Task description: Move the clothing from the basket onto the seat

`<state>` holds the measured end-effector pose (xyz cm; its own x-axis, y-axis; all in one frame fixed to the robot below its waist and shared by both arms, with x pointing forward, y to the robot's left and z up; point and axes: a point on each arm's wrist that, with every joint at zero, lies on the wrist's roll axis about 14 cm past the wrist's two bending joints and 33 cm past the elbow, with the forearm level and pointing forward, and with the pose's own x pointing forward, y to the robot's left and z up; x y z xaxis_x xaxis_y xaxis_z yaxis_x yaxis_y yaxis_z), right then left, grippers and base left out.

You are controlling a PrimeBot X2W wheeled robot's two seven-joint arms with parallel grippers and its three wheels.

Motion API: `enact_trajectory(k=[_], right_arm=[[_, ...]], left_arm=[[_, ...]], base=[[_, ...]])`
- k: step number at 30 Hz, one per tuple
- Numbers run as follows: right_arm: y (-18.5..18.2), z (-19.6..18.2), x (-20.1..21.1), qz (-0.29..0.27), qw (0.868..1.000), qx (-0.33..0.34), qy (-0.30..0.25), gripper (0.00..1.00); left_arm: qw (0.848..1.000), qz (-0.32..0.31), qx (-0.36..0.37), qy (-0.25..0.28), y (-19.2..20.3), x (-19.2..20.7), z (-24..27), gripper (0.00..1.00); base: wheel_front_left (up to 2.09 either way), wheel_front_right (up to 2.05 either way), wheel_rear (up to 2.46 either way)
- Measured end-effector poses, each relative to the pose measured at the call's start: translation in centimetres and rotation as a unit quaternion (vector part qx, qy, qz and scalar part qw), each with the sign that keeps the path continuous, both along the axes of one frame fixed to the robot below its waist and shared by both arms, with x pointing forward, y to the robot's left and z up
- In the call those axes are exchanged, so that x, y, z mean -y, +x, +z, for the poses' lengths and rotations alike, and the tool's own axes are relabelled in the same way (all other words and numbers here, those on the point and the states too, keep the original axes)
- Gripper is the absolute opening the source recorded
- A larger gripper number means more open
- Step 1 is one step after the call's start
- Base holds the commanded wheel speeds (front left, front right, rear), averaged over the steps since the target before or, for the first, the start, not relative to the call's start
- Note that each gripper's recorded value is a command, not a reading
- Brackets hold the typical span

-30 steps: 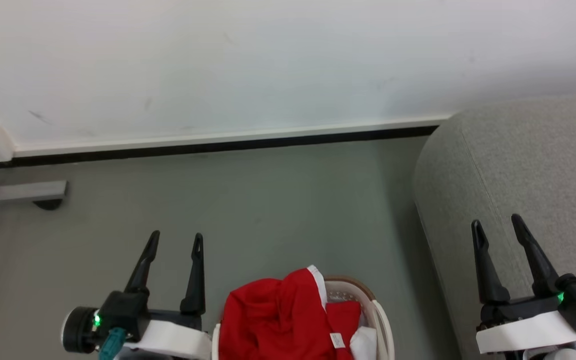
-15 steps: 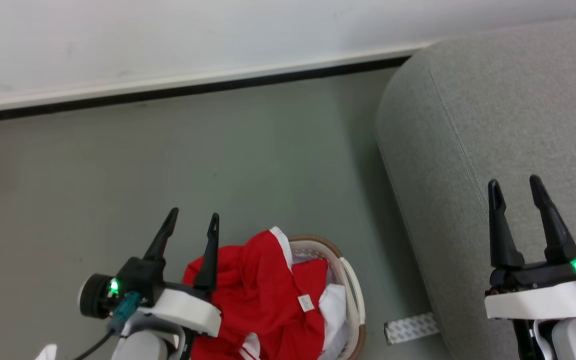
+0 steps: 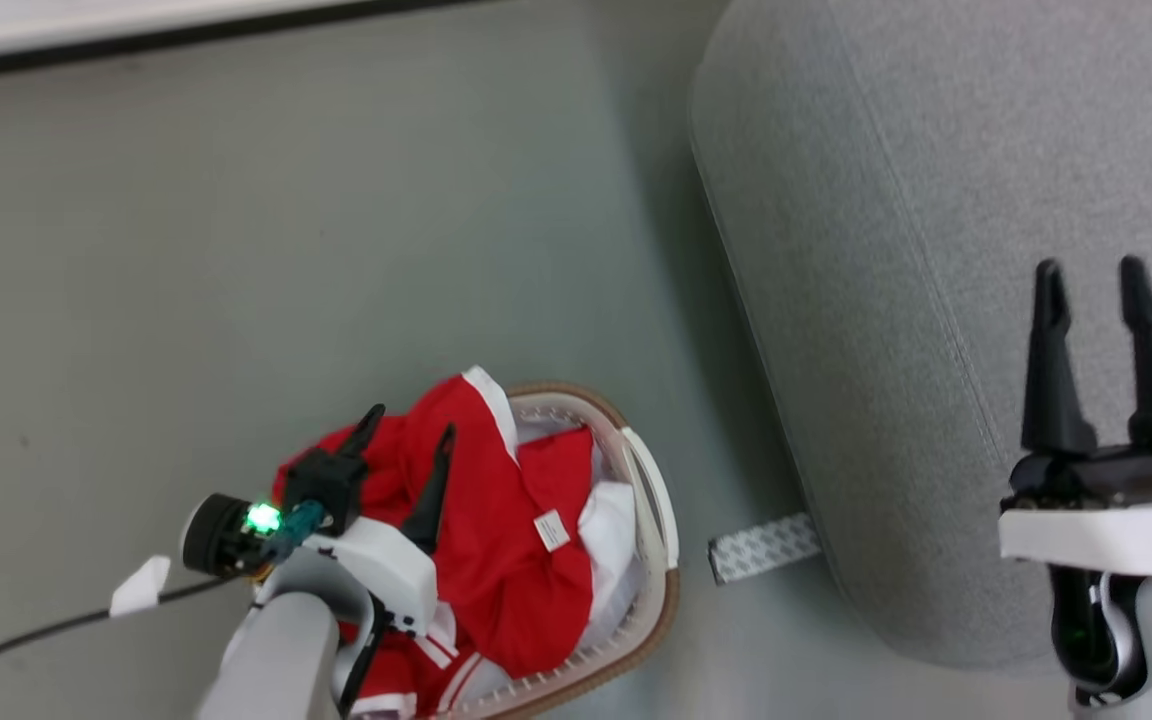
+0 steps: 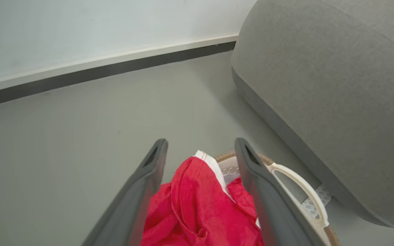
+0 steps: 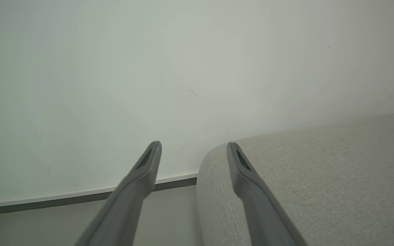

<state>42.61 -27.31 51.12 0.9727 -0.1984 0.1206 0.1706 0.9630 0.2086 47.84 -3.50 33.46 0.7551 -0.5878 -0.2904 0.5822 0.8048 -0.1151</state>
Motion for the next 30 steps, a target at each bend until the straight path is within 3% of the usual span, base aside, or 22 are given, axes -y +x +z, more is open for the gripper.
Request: enact_trajectory(k=[7, 16, 24, 30], right_arm=[[1.2, -1.1, 1.4, -0.019, 1.0, -0.009, -0.005, 1.0], [1.5, -2.3, 3.1, -0.044, 0.999, -0.023, -0.003, 1.0], [0.8, -3.7, 4.2, -0.062, 0.997, -0.045, 0.006, 1.0], [0.9, -4.1, 4.6, -0.067, 0.996, -0.052, 0.006, 1.0]], left_arm=[[0.994, -0.04, -0.094, 0.043, -1.3, 1.2, -7.1, 1.0], [0.97, -0.059, -0.211, 0.103, -3.6, 1.1, -14.6, 1.0], [0.954, -0.087, -0.253, 0.133, -4.4, 2.3, -17.9, 1.0], [0.951, -0.097, -0.26, 0.139, -4.2, 3.3, -18.8, 1.0]], base=[[0.0, 0.0, 0.0], [0.0, 0.0, 0.0], [0.0, 0.0, 0.0], [0.0, 0.0, 0.0]])
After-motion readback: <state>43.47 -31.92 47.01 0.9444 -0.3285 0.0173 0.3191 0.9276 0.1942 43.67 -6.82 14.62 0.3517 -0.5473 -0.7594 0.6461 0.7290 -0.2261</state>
